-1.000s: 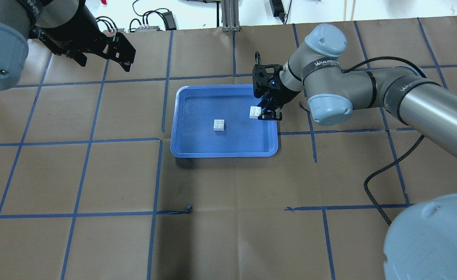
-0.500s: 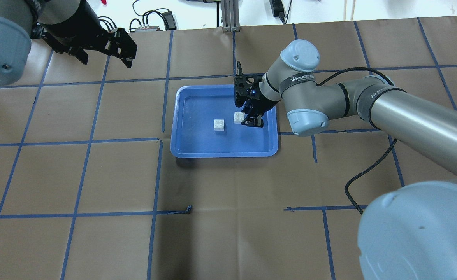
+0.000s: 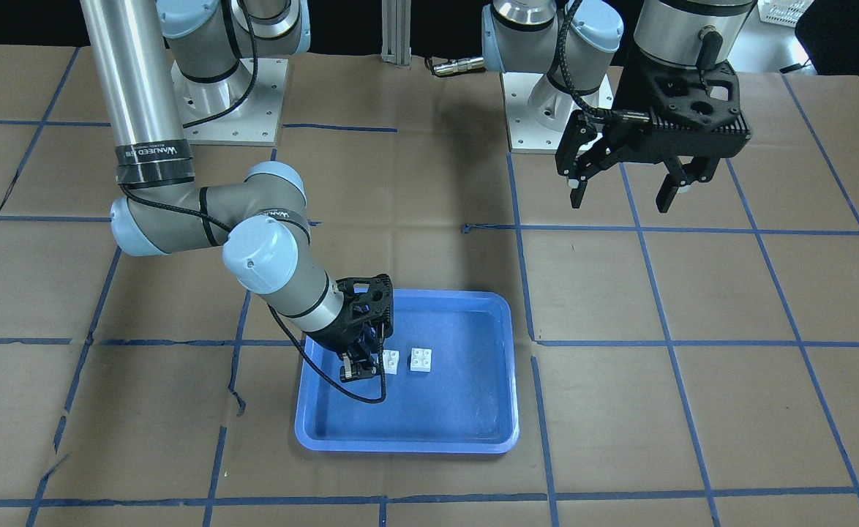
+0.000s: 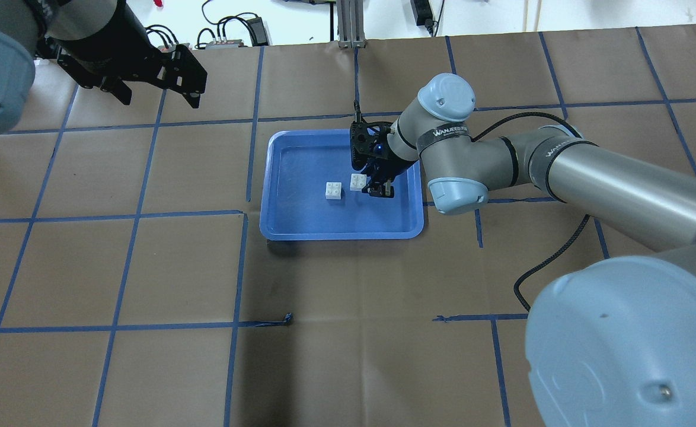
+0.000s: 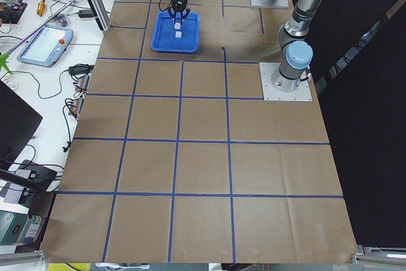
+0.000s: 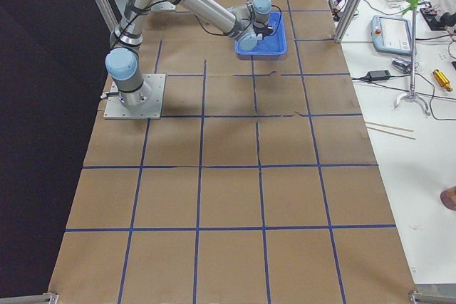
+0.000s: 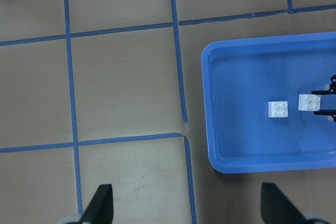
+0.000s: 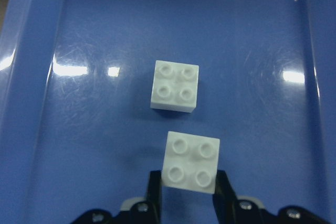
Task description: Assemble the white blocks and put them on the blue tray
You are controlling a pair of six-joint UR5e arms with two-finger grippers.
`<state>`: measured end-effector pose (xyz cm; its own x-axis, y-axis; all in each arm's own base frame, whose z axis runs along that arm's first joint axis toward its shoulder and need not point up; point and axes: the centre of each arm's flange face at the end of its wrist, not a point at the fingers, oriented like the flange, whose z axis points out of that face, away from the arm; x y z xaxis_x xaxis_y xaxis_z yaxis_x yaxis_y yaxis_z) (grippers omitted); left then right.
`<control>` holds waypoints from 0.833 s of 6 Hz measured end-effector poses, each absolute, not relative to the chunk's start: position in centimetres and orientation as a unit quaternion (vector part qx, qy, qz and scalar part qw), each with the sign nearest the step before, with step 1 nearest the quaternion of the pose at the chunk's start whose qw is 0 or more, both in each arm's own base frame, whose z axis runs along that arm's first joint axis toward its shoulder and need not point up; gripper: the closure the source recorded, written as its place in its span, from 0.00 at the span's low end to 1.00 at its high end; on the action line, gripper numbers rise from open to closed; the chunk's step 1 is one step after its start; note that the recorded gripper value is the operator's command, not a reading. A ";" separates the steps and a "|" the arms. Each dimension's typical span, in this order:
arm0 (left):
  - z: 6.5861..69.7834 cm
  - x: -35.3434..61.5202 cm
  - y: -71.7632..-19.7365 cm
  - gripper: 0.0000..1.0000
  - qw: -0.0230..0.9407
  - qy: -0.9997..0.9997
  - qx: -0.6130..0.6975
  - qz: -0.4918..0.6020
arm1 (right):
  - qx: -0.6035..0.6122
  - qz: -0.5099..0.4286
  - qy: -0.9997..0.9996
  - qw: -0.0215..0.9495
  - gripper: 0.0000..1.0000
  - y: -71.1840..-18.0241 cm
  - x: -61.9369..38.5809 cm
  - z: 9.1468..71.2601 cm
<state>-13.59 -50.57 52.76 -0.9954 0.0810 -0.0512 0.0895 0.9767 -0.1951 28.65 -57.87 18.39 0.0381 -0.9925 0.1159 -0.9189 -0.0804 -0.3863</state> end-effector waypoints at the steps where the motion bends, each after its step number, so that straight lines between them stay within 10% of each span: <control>1: 52.7 -13.6 -50.2 0.01 0.021 0.994 0.042 -0.098 | -0.715 -0.177 0.668 0.104 0.77 -57.7 29.0 18.1; 5: 52.6 -13.6 -50.0 0.01 0.022 0.994 0.043 -0.097 | -0.721 -0.171 0.663 0.110 0.77 -57.1 30.1 17.3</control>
